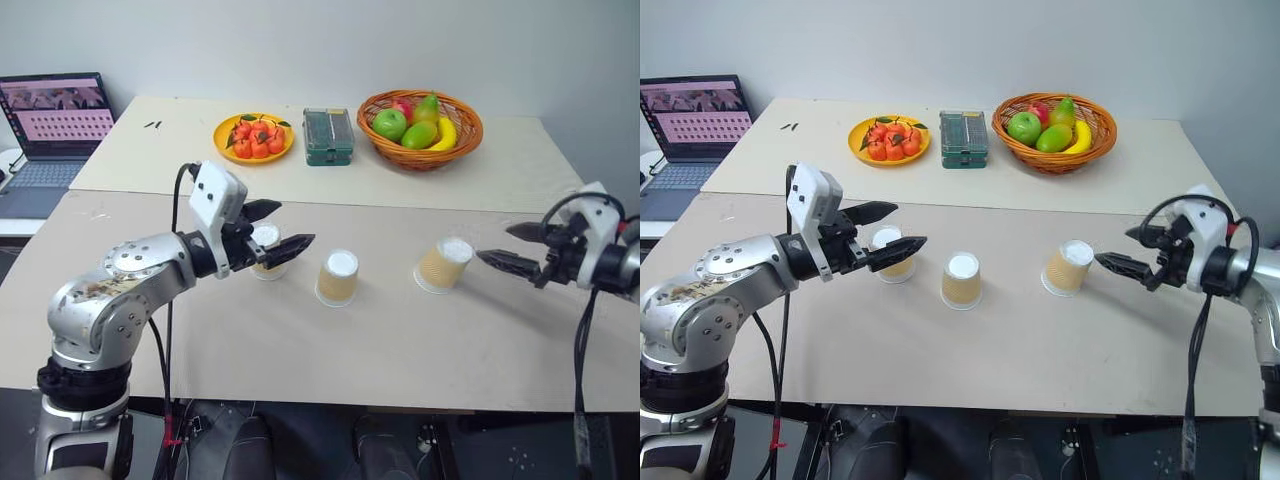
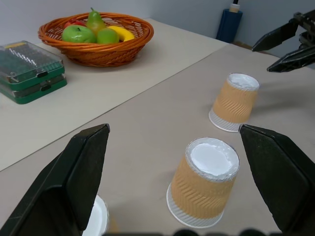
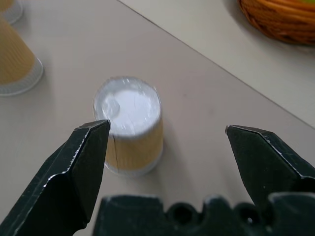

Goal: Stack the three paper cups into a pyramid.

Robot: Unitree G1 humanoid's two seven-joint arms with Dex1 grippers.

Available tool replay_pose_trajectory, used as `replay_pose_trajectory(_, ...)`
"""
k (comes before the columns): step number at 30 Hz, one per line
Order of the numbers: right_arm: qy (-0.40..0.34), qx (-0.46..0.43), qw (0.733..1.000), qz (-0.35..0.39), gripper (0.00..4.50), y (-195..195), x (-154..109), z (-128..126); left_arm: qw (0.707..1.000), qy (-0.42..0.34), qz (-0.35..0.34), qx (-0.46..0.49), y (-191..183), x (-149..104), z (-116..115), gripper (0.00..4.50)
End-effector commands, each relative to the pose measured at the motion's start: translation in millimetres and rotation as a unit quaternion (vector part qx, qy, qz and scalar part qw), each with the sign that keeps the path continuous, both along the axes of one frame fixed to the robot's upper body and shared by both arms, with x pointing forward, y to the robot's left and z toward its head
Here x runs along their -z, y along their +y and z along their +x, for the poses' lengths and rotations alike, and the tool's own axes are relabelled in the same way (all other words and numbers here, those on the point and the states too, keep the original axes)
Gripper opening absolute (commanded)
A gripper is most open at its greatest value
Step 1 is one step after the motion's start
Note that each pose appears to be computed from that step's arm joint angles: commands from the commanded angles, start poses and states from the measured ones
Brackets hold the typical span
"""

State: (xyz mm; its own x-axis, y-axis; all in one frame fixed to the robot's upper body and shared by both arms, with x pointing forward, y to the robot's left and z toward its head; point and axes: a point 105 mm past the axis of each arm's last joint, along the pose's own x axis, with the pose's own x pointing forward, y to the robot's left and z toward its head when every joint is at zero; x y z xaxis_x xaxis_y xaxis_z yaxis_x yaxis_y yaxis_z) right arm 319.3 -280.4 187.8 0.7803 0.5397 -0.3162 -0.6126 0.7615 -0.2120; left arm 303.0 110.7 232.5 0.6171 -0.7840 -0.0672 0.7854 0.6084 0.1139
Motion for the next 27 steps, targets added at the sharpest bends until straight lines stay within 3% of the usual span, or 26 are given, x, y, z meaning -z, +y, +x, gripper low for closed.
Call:
replay_pose_trajectory(1, -0.040, -0.002, 0.999, 0.003, 4.39, -3, -7, 1, 0.999, -0.031, 0.002, 0.011, -3, -13, -1, 4.50)
replay_pose_trajectory(6, -0.025, -0.025, 0.999, 0.007, 4.39, 10, 8, 7, 0.999, -0.035, 0.005, 0.009, -2, -16, -1, 4.50)
replay_pose_trajectory(27, -0.019, -0.078, 0.997, 0.011, 4.39, 52, 16, 38, 0.999, -0.044, 0.012, -0.012, 5, -17, -2, 4.50)
